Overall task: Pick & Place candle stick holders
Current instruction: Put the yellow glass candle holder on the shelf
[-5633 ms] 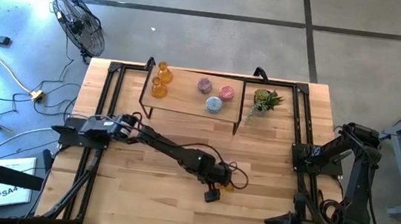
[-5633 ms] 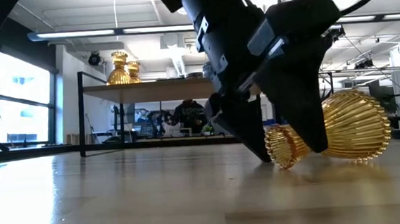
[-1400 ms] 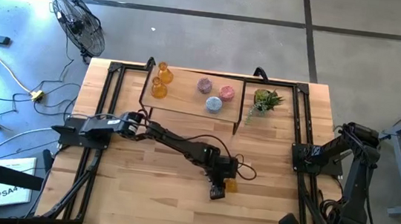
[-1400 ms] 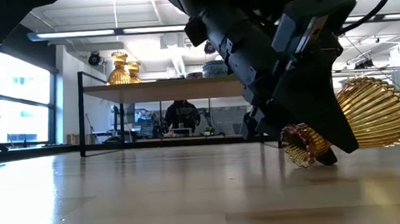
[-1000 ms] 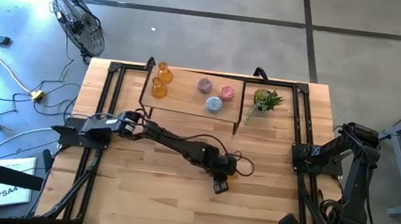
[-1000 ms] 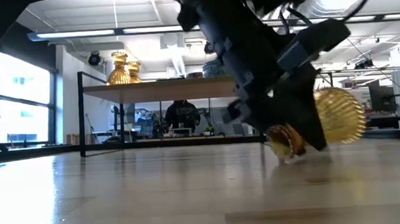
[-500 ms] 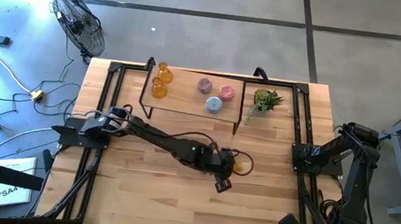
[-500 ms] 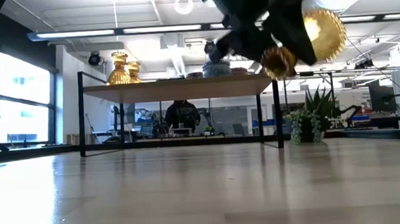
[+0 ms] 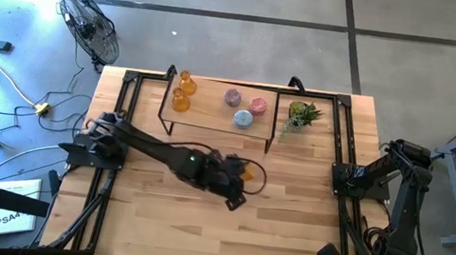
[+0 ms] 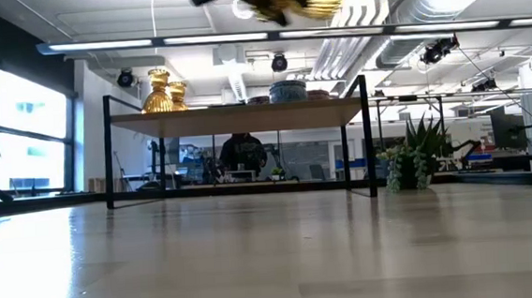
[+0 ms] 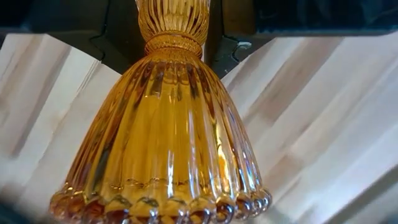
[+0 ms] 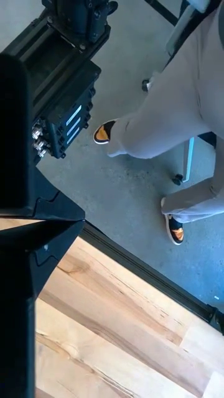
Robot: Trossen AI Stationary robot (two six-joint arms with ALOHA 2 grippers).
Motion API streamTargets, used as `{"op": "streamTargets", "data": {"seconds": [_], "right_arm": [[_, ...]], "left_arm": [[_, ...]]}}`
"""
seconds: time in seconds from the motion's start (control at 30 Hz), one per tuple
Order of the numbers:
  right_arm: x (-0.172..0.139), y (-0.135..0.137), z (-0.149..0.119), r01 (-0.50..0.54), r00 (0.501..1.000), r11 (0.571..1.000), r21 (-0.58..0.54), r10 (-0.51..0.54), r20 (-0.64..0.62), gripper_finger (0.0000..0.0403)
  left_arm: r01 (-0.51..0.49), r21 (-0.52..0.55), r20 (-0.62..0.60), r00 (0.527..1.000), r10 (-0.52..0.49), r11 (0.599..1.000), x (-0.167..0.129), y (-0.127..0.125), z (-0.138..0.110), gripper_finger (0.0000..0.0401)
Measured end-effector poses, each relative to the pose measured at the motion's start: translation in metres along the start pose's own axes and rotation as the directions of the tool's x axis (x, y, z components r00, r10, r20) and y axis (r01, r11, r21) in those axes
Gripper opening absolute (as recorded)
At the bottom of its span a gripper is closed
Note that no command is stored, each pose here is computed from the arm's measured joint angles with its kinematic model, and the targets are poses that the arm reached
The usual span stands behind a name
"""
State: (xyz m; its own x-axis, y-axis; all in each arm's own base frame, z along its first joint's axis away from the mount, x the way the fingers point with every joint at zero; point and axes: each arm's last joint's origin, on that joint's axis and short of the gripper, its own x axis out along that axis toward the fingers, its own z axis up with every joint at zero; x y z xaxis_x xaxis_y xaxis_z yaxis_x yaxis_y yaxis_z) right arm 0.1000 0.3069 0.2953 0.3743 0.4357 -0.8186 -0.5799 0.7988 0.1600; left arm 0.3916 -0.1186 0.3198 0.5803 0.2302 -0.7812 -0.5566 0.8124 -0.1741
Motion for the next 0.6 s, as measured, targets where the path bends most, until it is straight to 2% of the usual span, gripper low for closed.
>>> {"op": "streamTargets", "data": {"seconds": [0.2, 0.4, 0.47, 0.57, 0.6], "right_arm": [[0.0, 0.0, 0.0, -0.001, 1.0, 1.0, 0.0, 0.001, 0.0, 0.0004], [0.0, 0.0, 0.0, -0.001, 1.0, 1.0, 0.0, 0.001, 0.0, 0.0002], [0.0, 0.0, 0.0, -0.001, 1.0, 1.0, 0.0, 0.001, 0.002, 0.0001], [0.0, 0.0, 0.0, -0.003, 1.0, 1.0, 0.0, 0.003, 0.001, 0.0002], [0.0, 0.0, 0.0, -0.003, 1.0, 1.0, 0.0, 0.003, 0.0, 0.0003]], "left_arm": [[-0.091, -0.104, -0.166, 0.983, 0.073, 0.99, -0.03, 0.025, -0.006, 0.0122], [-0.161, -0.29, -0.168, 0.979, 0.116, 0.943, -0.055, 0.041, -0.005, 0.0122], [-0.187, -0.401, -0.166, 0.978, 0.129, 0.897, -0.062, 0.045, -0.004, 0.0122], [-0.202, -0.603, -0.159, 0.978, 0.132, 0.772, -0.067, 0.048, -0.003, 0.0122], [-0.205, -0.633, -0.16, 0.978, 0.134, 0.746, -0.067, 0.049, -0.003, 0.0122]]}}
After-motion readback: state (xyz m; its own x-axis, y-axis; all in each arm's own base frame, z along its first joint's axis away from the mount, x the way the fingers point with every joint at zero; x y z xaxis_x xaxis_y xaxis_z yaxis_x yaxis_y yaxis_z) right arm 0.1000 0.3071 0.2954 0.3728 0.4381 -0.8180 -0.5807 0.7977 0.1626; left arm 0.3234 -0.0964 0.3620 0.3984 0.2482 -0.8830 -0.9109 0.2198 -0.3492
